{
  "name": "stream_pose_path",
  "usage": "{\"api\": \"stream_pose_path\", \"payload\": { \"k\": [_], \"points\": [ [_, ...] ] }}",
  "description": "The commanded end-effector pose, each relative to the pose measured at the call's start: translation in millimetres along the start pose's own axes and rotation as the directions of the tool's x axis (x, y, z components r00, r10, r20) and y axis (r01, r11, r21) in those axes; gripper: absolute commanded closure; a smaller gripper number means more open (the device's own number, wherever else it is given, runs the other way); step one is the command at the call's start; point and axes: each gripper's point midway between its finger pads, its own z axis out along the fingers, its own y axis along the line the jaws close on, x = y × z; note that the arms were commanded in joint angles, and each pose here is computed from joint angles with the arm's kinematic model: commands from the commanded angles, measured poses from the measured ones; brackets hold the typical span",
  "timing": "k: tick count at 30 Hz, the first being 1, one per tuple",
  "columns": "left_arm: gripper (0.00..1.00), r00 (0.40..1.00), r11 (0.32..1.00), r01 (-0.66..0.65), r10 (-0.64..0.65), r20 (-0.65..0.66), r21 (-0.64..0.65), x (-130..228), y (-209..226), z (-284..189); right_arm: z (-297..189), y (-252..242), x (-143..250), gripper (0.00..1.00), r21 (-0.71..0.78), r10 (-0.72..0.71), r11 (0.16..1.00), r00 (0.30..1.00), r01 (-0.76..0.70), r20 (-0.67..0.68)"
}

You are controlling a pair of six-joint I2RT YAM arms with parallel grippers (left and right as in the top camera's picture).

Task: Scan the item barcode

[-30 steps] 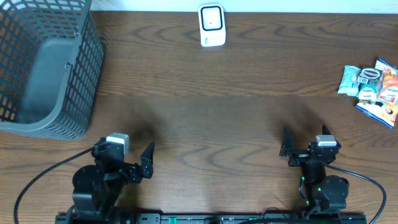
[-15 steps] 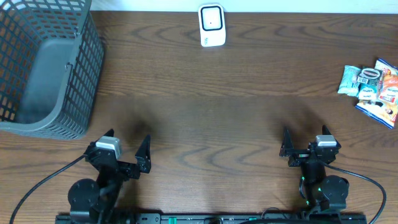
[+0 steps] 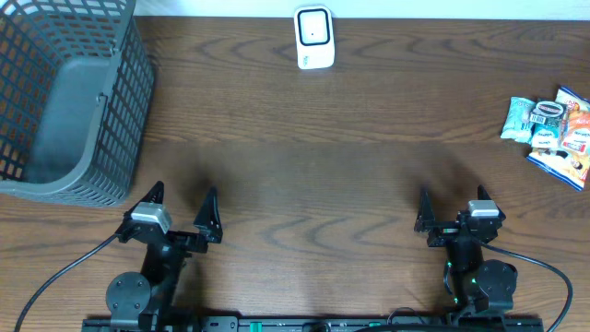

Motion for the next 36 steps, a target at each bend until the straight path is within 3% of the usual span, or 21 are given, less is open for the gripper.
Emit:
{"api": "stream_pose_path", "payload": {
  "k": [1,6,11,17,36],
  "points": [
    [0.03,0.999,1.0,0.013,-0.012,0.036,-0.016,-3,4,1,0,-1,1,0.01,0.003,0.003,1.0,1.0,-0.003,0.0],
    [0.02,0.998,1.0,0.016,-0.015,0.06,-0.016,-6,5,2,0,-1,1,0.01,0.003,0.003,1.0,1.0,-0.003,0.0],
    [0.02,0.979,0.977,0.184,-0.173,0.105,-0.106,-2,26,4,0,-1,1,0.01,0.003,0.003,1.0,1.0,-0.003,0.0],
    [0.02,0.971,0.98,0.183,-0.167,0.173,-0.08,-4,27,8,0,-1,1,0.01,0.003,0.003,1.0,1.0,-0.003,0.0],
    [0.02,0.969,0.98,0.183,-0.165,0.185,-0.084,-5,28,8,0,-1,1,0.01,0.003,0.003,1.0,1.0,-0.003,0.0]
  ]
}}
